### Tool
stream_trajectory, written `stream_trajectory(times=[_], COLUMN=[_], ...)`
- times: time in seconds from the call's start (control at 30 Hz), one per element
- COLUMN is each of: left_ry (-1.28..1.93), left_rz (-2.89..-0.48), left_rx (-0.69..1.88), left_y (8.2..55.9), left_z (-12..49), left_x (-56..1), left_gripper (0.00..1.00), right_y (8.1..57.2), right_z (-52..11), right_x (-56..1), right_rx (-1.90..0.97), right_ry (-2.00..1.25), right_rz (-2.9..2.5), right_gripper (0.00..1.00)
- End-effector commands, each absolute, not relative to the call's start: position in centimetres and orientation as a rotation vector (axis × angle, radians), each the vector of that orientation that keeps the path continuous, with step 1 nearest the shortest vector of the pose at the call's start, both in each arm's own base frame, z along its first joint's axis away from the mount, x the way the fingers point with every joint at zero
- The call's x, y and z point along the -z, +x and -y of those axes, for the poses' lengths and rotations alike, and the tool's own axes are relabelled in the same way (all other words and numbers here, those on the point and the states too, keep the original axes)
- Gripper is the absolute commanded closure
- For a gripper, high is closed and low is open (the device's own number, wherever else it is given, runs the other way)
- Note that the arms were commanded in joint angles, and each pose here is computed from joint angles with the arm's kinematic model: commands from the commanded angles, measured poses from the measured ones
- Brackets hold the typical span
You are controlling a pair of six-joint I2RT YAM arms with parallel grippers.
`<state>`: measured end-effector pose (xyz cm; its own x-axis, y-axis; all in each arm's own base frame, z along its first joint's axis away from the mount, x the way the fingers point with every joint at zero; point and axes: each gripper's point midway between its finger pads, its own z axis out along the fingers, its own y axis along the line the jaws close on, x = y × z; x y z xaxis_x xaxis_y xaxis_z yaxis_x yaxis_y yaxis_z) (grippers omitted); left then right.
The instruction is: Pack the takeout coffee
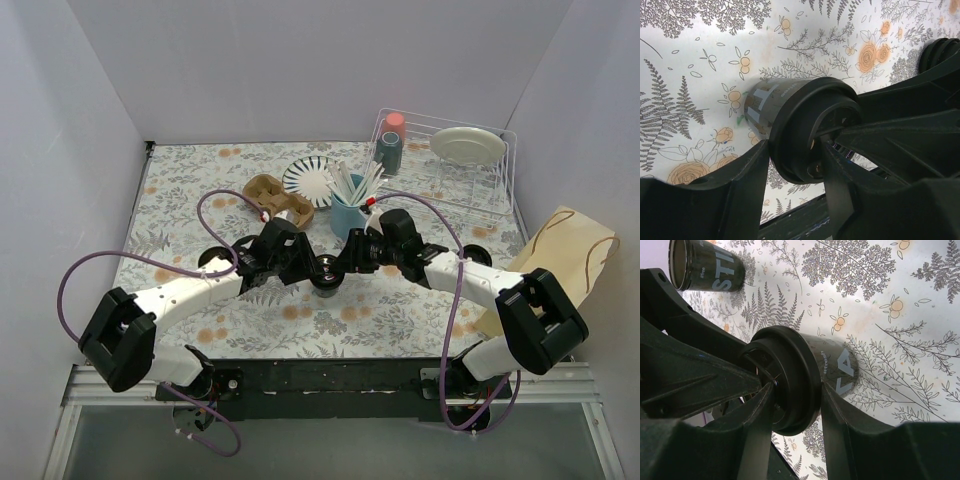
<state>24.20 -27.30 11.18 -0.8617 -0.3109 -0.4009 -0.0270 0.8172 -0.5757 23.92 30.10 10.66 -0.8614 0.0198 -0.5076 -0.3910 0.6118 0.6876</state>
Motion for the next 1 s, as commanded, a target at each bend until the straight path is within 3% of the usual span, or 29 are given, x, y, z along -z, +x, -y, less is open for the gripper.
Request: stream_trajectory(times=[0.0, 0.37, 0.47, 0.5, 0.6, 0.97], left_ry=[-0.261, -0.326, -0.344, -0.340, -0.327, -0.197], left_rz=[-2.540, -2.578, -2.660, -2.671, -2.690, -2.695], left_rx=[0.825, 0.816, 0.683, 0.663, 0.618, 0.531], left_y=[23.3, 22.5, 22.2, 22.1, 21.5, 21.3], left_z=[27.3, 26.8, 25.6, 25.5, 24.6, 23.3], left_x=[-10.1, -8.2, -6.4, -6.2, -5.5, -5.0], left_gripper=[0.57, 0.60, 0.65, 0.66, 0.66, 0.66], right_y=[20.5, 20.0, 20.2, 20.4, 21.3, 24.5], right_z=[-28.6, -29.2, -29.3, -29.0, -28.5, -26.6], right_x=[-6.9, -8.2, -9.2, -9.2, -9.8, -14.0], right_rx=[-1.137, -1.219, -1.219, -1.184, -1.106, -1.066], right_ry=[-0.264, -0.259, -0.292, -0.292, -0.303, -0.426], right_rz=[-2.560, -2.534, -2.513, -2.525, -2.530, -2.409], right_gripper=[0.63, 0.64, 0.57, 0.48, 0.38, 0.37])
